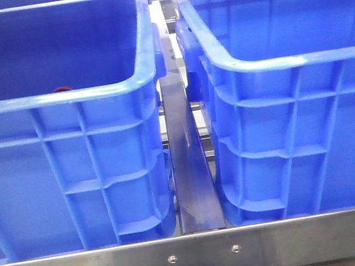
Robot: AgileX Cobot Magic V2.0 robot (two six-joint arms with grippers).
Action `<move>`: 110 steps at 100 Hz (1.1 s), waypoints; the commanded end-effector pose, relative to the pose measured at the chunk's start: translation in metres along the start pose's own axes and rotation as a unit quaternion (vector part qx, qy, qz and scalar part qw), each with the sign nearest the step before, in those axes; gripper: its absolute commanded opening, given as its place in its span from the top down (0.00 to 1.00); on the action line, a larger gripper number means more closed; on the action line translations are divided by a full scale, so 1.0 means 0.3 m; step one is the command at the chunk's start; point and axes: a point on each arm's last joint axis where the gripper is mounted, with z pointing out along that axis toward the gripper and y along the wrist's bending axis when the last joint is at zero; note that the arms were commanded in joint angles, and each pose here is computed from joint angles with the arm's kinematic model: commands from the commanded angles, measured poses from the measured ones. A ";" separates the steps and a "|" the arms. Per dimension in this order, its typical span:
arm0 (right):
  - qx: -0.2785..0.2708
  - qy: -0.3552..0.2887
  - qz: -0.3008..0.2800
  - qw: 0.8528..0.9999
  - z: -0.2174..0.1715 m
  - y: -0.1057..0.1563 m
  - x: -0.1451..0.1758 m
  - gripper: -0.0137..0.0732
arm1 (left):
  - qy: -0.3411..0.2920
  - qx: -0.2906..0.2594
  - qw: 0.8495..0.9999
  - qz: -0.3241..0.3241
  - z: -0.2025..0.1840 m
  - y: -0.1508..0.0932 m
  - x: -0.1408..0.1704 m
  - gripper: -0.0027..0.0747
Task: Pick red and yellow buttons and place in box
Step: 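Lower the left gripper into the button bin toward a yellow-capped button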
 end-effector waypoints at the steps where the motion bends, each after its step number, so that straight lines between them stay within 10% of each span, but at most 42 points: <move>1: -0.006 -0.044 -0.009 0.999 -0.007 0.003 -0.020 0.91 | -0.044 0.005 0.999 -0.004 -0.006 -0.001 -0.007 0.99; 67: -0.006 -0.044 -0.009 0.999 -0.007 0.003 -0.020 0.91 | -0.105 0.010 0.994 -0.004 -0.019 -0.007 -0.084 0.99; 110: -0.006 -0.044 -0.009 0.999 -0.007 0.003 -0.020 0.91 | 0.061 -0.009 0.998 -0.005 -0.004 -0.017 -0.340 0.99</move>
